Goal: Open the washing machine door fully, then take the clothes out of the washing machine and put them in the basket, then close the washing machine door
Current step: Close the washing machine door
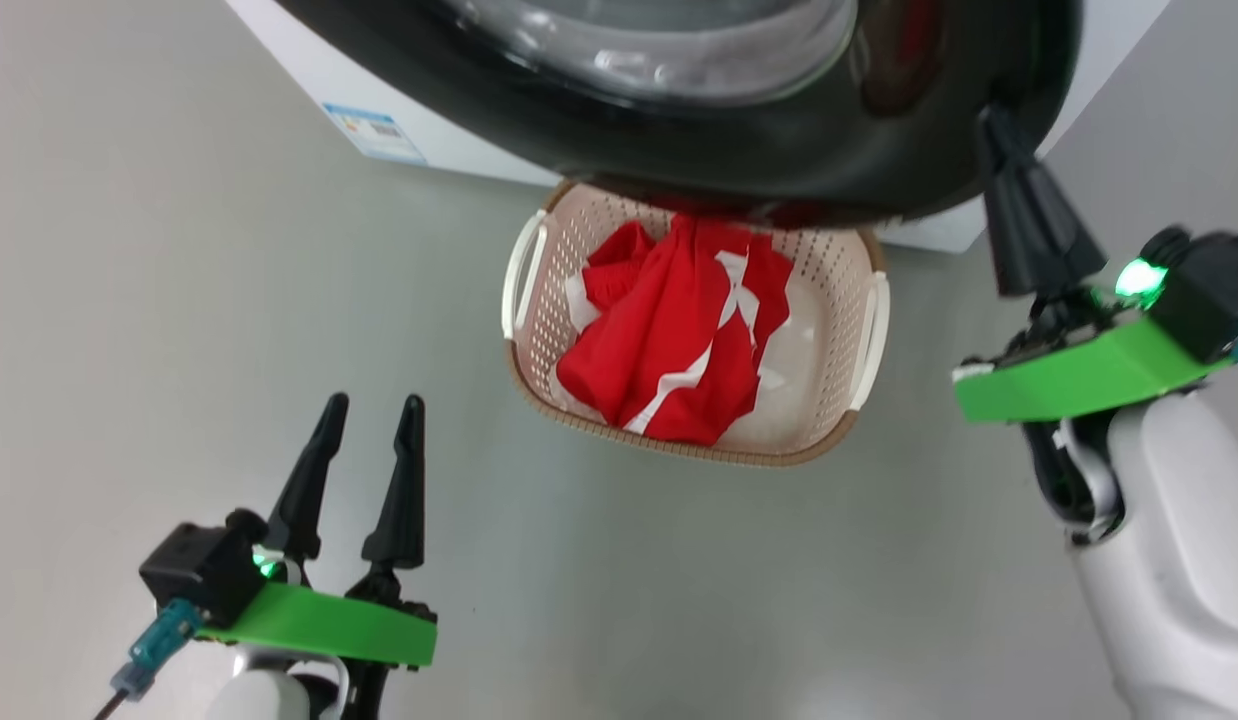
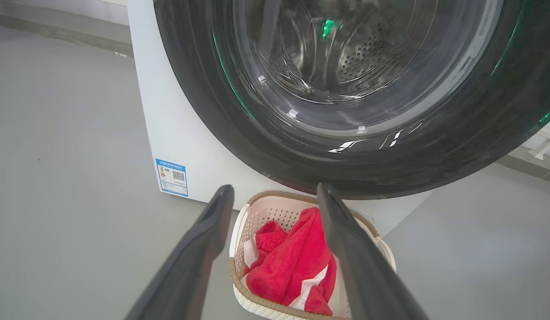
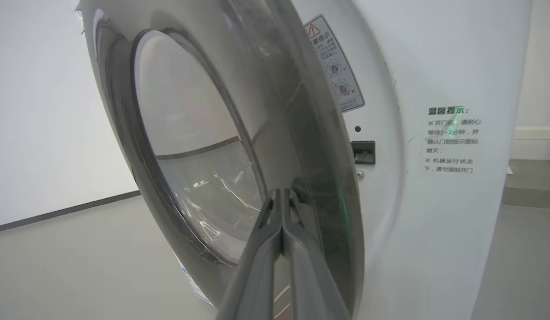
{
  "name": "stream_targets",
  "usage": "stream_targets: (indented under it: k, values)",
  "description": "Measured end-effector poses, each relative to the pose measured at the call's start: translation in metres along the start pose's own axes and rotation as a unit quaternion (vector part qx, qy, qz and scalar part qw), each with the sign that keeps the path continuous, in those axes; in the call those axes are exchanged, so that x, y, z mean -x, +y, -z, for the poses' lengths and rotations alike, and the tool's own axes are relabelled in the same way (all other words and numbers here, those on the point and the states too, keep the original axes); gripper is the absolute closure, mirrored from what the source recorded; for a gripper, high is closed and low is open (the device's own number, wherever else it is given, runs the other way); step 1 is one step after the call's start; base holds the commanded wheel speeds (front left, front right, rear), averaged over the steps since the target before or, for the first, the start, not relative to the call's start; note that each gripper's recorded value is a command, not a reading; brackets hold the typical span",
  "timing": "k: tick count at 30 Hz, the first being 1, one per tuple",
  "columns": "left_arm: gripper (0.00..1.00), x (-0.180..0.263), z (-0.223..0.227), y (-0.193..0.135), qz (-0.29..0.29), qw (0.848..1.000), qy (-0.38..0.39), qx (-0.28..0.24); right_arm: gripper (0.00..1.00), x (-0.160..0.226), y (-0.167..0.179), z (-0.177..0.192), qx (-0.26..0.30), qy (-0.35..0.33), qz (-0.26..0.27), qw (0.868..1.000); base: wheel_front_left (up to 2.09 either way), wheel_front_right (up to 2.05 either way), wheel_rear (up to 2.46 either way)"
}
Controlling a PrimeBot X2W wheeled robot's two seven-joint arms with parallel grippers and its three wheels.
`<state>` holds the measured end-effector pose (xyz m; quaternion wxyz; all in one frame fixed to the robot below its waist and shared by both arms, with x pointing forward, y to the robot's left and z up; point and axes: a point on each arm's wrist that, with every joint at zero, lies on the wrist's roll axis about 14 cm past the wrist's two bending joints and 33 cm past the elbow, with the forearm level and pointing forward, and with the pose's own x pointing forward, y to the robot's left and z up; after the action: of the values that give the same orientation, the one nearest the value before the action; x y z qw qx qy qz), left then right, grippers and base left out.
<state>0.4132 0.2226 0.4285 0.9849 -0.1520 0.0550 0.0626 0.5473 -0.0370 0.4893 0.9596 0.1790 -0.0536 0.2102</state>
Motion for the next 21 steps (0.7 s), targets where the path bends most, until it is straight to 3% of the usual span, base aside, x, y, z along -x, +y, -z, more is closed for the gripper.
stream_targets:
  k: [21]
  values:
    - [0.00, -0.036, 0.021, 0.003, -0.001, 1.000, 0.017, 0.005, 1.00, -0.051, -0.048, 0.006, -0.011, -0.048, 0.033, 0.998, 0.00, 0.00, 0.00]
